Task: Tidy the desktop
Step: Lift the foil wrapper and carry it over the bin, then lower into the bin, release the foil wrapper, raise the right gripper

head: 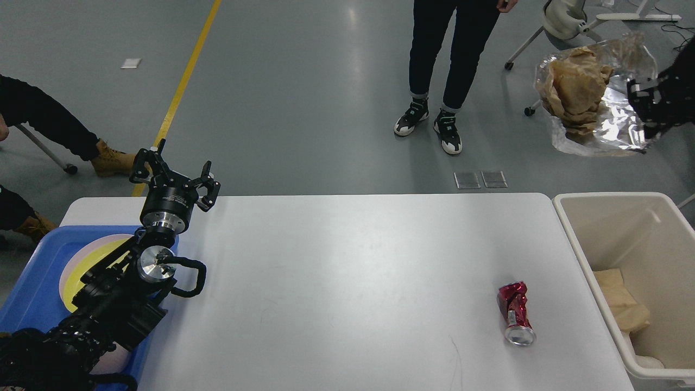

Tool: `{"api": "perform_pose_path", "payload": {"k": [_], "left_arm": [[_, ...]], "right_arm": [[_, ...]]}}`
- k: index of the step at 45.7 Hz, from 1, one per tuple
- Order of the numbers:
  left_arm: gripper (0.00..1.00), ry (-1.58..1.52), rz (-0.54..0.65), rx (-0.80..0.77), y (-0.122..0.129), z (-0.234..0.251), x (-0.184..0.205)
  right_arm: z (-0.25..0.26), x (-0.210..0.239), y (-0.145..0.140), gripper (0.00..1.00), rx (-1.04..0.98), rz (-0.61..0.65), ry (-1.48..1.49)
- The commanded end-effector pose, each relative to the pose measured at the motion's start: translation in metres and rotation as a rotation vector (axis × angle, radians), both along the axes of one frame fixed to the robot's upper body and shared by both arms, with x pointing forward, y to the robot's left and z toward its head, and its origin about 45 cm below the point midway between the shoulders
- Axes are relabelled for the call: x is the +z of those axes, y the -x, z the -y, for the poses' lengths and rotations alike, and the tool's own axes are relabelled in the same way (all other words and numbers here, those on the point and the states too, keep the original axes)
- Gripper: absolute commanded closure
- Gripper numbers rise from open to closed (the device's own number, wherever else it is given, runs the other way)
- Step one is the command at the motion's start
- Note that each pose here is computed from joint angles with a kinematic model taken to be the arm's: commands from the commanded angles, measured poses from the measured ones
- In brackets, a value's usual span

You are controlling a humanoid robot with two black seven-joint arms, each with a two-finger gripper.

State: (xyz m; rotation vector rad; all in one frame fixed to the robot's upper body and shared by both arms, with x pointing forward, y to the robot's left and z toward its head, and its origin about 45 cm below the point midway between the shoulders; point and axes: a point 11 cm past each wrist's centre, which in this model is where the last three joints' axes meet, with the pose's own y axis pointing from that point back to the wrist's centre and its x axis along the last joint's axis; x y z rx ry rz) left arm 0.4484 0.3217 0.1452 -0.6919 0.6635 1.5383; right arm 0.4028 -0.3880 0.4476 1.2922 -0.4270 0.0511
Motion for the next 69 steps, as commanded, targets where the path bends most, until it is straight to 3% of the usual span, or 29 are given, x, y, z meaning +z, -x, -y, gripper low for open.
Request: {"api": "perform_pose_path", "payload": {"k": [1, 6, 11, 27, 39, 50, 69], "left_arm": [[0.04, 0.000, 0.000, 0.000, 0.000, 0.000, 0.000], [0.04, -0.001, -0.001, 0.001, 0.000, 0.000, 0.000], [0.04, 0.000, 0.000, 0.000, 0.000, 0.000, 0.000], [0.04, 0.000, 0.000, 0.000, 0.000, 0.000, 0.000], [0.04, 0.000, 0.000, 0.000, 0.000, 0.000, 0.000], [0.04, 0.000, 0.001, 0.000, 0.000, 0.000, 0.001], [0.04, 0.000, 0.000, 0.000, 0.000, 0.000, 0.000]], "right_arm": [[0.054, -0.029, -0.001, 1.00, -0.115, -0.044, 0.102], [0.091, -0.064, 0.009, 1.00, -0.186, -0.120, 0.183], [0.119, -0.129, 0.038, 1.00, -0.217, -0.289, 0.242], [0.167, -0.261, 0.090, 1.00, -0.226, -0.169, 0.417], [0.154, -0.346, 0.130, 1.00, -0.106, -0.152, 0.448], [0.135, -0.395, 0.145, 1.00, -0.051, -0.165, 0.442], [0.121, -0.408, 0.145, 1.00, -0.031, -0.158, 0.427]]}}
